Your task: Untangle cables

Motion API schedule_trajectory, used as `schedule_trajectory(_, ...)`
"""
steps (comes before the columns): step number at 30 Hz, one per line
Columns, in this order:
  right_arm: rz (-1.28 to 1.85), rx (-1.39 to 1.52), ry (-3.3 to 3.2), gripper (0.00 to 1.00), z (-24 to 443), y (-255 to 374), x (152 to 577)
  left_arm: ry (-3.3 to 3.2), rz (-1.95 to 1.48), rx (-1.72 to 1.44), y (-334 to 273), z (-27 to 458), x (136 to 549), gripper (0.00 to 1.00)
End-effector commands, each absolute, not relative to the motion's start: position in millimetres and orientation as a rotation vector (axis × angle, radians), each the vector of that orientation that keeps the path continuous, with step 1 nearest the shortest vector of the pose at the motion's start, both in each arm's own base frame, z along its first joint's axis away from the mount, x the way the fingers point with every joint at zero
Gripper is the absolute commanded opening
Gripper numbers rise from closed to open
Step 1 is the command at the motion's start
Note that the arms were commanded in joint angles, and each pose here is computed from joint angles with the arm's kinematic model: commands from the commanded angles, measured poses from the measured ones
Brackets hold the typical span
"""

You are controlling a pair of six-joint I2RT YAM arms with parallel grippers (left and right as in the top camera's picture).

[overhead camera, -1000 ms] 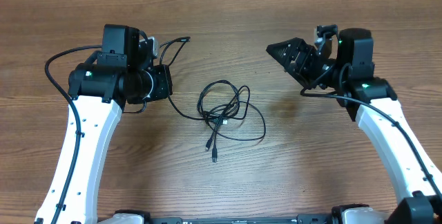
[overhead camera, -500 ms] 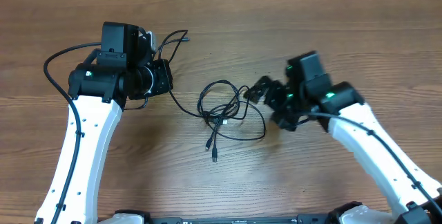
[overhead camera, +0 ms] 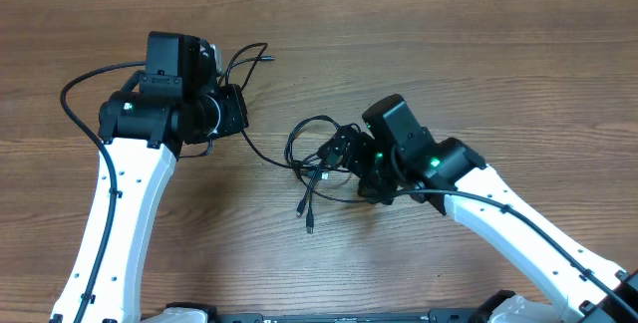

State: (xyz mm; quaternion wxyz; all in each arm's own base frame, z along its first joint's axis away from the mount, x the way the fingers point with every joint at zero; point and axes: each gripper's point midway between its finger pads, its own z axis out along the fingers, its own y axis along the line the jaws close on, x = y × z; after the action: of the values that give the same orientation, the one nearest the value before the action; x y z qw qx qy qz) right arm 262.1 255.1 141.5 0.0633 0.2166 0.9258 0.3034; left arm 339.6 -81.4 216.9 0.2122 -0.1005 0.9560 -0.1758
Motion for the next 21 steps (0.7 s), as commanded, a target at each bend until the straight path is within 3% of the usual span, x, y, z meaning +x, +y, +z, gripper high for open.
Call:
schedule_trajectory(1, 0.881, 0.723, 2.802, 1.0, 124.5, 259.2, 257.8, 2.628, -0.471, -0.273, -79.3, 224.5, 341.7, 0.04)
schedule_trajectory(11, 0.661, 0.782, 2.85, 1.0, 77.4, 248.4, 264.9, 2.621, -0.535, -0.206, -88.5, 228.8, 340.3, 0.04)
schedule_trajectory(21, 0.671, 0.776, 2.831, 0.96, 74.2, 252.1, 271.4, 2.61, -0.549, -0.173, -91.0, 233.2, 338.2, 0.04)
